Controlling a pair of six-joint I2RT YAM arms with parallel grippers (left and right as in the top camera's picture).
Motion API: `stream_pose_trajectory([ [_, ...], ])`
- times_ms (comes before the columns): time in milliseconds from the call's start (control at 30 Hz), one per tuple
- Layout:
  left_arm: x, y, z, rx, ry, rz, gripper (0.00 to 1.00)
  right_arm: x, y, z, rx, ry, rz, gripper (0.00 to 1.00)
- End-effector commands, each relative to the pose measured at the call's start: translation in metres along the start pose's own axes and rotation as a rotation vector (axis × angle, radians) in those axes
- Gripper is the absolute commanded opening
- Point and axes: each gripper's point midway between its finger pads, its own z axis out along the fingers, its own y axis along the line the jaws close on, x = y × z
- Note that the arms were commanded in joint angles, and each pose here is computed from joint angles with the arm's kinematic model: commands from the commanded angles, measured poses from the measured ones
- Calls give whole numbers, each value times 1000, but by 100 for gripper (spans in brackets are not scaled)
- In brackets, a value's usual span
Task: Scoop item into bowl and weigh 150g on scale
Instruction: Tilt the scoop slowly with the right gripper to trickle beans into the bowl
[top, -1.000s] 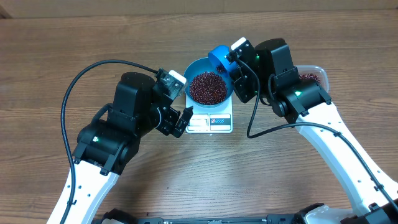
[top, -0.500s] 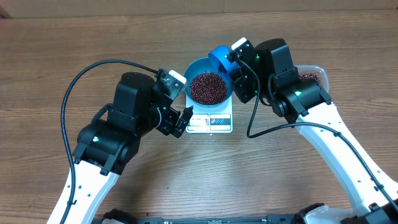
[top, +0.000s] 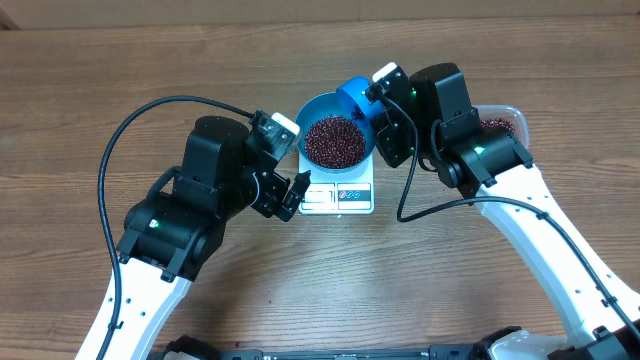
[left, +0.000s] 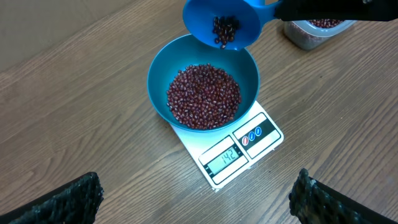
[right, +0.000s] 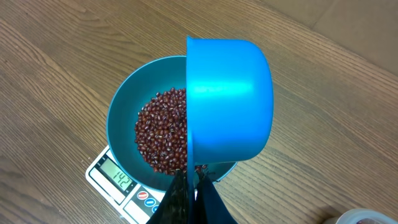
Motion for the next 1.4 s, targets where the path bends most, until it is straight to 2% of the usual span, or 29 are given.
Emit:
stream_pose_trajectory([
  [0,-2,0,-1,6,-8,-13,100,-2,1,-1,3,-9,1,4],
  [933,-2,0,-1,6,-8,-14,100,-2,1,-1,3,-9,0,4],
  [1200,-2,0,-1,6,-8,-14,99,-3,1,-1,5,-12,-110,4],
  [1367,-2,0,-1,6,-8,-14,100,-4,0,-1,6,-17,-114,4],
])
